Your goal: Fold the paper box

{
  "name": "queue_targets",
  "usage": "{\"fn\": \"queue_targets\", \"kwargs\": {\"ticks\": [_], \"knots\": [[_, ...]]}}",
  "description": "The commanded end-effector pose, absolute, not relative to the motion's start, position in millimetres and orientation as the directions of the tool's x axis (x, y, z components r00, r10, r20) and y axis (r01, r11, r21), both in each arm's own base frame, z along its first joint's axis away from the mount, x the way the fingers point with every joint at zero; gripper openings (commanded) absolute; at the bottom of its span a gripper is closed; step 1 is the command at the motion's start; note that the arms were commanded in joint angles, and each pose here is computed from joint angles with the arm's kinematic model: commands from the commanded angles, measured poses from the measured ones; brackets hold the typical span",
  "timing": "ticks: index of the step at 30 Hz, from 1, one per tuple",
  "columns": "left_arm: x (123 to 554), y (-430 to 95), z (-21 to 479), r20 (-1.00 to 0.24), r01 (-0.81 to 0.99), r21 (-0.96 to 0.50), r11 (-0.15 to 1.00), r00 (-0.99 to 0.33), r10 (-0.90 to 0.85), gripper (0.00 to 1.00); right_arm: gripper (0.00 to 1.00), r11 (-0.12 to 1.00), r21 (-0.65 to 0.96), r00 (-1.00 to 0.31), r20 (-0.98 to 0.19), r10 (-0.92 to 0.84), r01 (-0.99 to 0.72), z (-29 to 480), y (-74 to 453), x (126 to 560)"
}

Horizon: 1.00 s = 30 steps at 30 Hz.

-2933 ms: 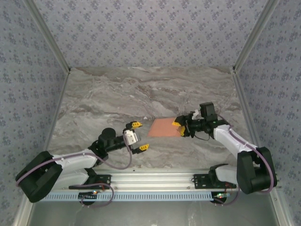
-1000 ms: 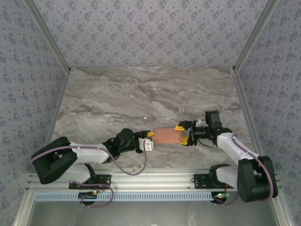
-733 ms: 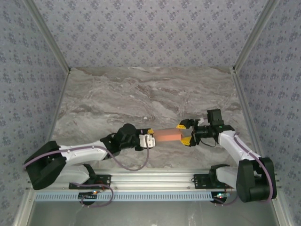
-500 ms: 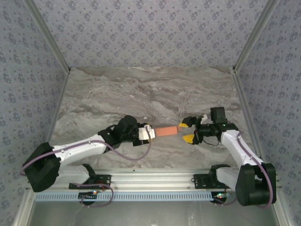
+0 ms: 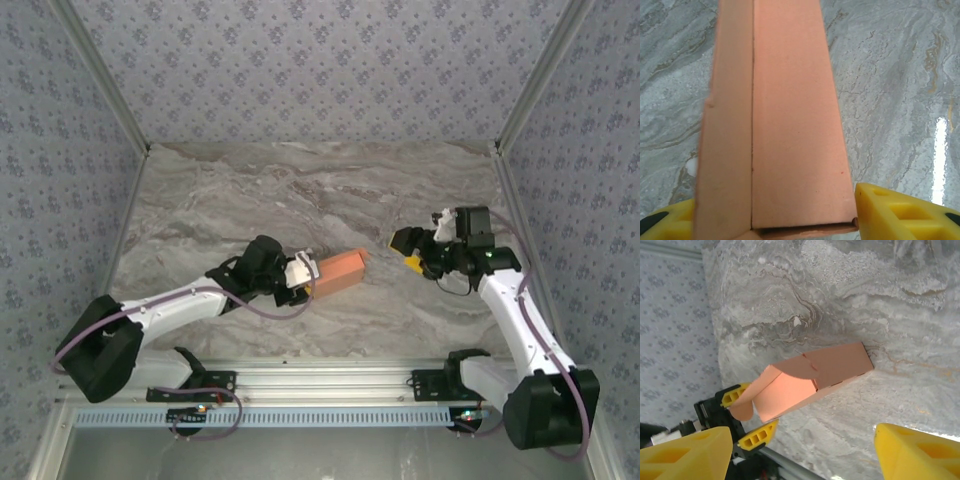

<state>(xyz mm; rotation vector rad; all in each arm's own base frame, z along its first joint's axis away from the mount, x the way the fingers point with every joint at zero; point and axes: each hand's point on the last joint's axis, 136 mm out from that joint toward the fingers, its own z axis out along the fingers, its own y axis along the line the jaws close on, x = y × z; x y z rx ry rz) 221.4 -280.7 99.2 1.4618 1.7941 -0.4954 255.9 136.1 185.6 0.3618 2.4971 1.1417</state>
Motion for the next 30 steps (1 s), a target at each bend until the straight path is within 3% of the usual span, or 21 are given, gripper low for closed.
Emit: {"fn": "queue_targets", "kwargs": {"ticks": [1, 9, 12, 15, 16, 21, 26, 30], "knots": [[222, -287, 102, -0.784, 0.954, 0.148, 0.261, -0.047, 0.619, 0.55, 0.76, 0.726, 0.685, -0.875, -0.385, 0.293, -0.059, 191, 138, 264], [223, -284, 118, -0.813, 0.938, 0.201, 0.282, -0.001, 0.583, 0.69, 0.7, 0.871, 0.41, -0.815, -0.579, 0.02, -0.27, 178, 156, 273], [221, -281, 128, -0.834, 0.929, 0.211, 0.304, 0.009, 0.551, 0.76, 0.7, 0.867, 0.294, -0.742, -0.659, -0.121, -0.403, 185, 162, 275], [220, -275, 141, -0.858, 0.915, 0.203, 0.348, -0.006, 0.514, 0.99, 0.68, 0.848, 0.252, -0.722, -0.662, -0.201, -0.467, 187, 164, 274], [220, -271, 145, -0.861, 0.907, 0.195, 0.374, -0.023, 0.507, 0.99, 0.65, 0.842, 0.249, -0.726, -0.651, -0.22, -0.479, 188, 164, 274], [222, -251, 171, -0.869, 0.846, 0.087, 0.525, -0.193, 0.456, 0.99, 0.39, 0.826, 0.265, -0.767, -0.579, -0.277, -0.498, 177, 170, 276], [224, -217, 186, -0.793, 0.692, -0.03, 0.721, -0.456, 0.404, 0.99, 0.43, 0.806, 0.272, -0.761, -0.574, -0.302, -0.525, 172, 180, 281], [219, -206, 188, -0.675, 0.48, -0.238, 0.845, -0.707, 0.211, 0.99, 0.47, 0.796, 0.271, -0.761, -0.561, -0.327, -0.542, 168, 185, 282]]}}
